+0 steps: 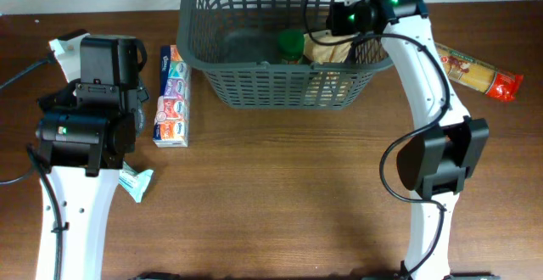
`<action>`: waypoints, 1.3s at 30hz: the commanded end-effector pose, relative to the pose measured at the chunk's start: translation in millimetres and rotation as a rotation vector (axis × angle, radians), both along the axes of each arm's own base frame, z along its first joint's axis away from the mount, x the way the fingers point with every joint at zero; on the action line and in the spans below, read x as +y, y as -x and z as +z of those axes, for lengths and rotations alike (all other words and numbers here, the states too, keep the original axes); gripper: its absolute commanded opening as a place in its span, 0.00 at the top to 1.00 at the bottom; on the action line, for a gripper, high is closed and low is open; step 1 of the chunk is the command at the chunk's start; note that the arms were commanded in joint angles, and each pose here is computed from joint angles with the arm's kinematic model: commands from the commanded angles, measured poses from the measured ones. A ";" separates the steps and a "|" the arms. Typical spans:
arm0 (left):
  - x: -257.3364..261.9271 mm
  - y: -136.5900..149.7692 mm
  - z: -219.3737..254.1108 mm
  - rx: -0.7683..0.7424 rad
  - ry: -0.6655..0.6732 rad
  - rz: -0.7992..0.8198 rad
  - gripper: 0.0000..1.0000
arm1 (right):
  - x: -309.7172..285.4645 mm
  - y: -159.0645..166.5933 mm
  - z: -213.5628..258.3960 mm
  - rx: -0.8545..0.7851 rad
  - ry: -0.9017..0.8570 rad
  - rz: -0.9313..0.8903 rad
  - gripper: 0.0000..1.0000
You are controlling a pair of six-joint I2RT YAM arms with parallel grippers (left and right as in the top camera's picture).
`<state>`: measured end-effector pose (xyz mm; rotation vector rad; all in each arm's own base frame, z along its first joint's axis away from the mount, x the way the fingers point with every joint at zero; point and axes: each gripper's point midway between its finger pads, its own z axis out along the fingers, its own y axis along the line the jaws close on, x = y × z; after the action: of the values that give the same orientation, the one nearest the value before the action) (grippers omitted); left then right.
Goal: Pack container
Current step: 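Carry the snack bag over the basket and drop it inside, then withdraw the right gripper toward the spaghetti packet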
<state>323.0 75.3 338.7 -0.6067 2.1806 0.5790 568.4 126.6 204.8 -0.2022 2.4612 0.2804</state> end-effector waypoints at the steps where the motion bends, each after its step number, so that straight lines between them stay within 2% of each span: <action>1: 3.6 3.1 8.3 -0.023 -0.009 0.014 0.01 | 3.1 -2.9 82.0 -0.174 -0.028 0.007 0.61; 3: 3.6 3.1 8.3 -0.023 -0.009 0.014 0.01 | 1.4 3.5 126.5 -0.255 -0.041 0.006 0.59; 5: 3.6 3.1 8.3 -0.023 -0.009 0.014 0.01 | -4.1 16.5 174.3 -0.346 -0.055 0.002 0.49; 7: 3.6 3.1 8.3 -0.023 -0.009 0.014 0.01 | -13.6 40.5 222.6 -0.442 -0.052 0.007 0.25; 8: 3.6 3.1 8.3 -0.023 -0.009 0.014 0.01 | -19.1 53.4 240.1 -0.482 -0.032 0.019 0.09; 9: 3.6 3.1 8.3 -0.023 -0.009 0.014 0.01 | -25.0 65.8 253.9 -0.518 -0.002 0.036 0.01; 14: 3.6 3.1 8.3 -0.023 -0.009 0.014 0.01 | -64.9 106.0 279.9 -0.560 0.168 0.044 0.01; 19: 3.6 3.1 8.3 -0.023 -0.009 0.014 0.01 | -90.2 133.7 256.1 -0.416 0.188 0.008 0.01; 25: 3.6 3.1 8.3 -0.023 -0.009 0.014 0.01 | -104.1 136.8 243.5 -0.349 0.136 -0.039 0.01; 26: 3.6 3.1 8.3 -0.023 -0.009 0.014 0.01 | -109.3 134.6 243.8 -0.342 0.111 -0.101 0.01; 28: 3.6 3.1 8.3 -0.023 -0.009 0.014 0.01 | -138.0 129.4 246.0 -0.335 0.069 -0.348 0.01; 31: 3.7 3.1 8.4 -0.023 -0.009 0.014 0.01 | -203.7 134.8 248.4 -0.367 -0.020 -0.870 0.01; 32: 3.6 3.1 8.3 -0.023 -0.009 0.014 0.01 | -218.9 138.1 247.6 -0.380 -0.066 -0.993 0.01; 39: 3.6 3.1 8.3 -0.023 -0.009 0.014 0.01 | -288.6 142.0 210.0 -0.350 -0.445 -1.522 0.01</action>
<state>323.1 75.3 338.8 -0.6068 2.1802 0.5788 428.4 -127.1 439.0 1.1429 1.8040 -0.0052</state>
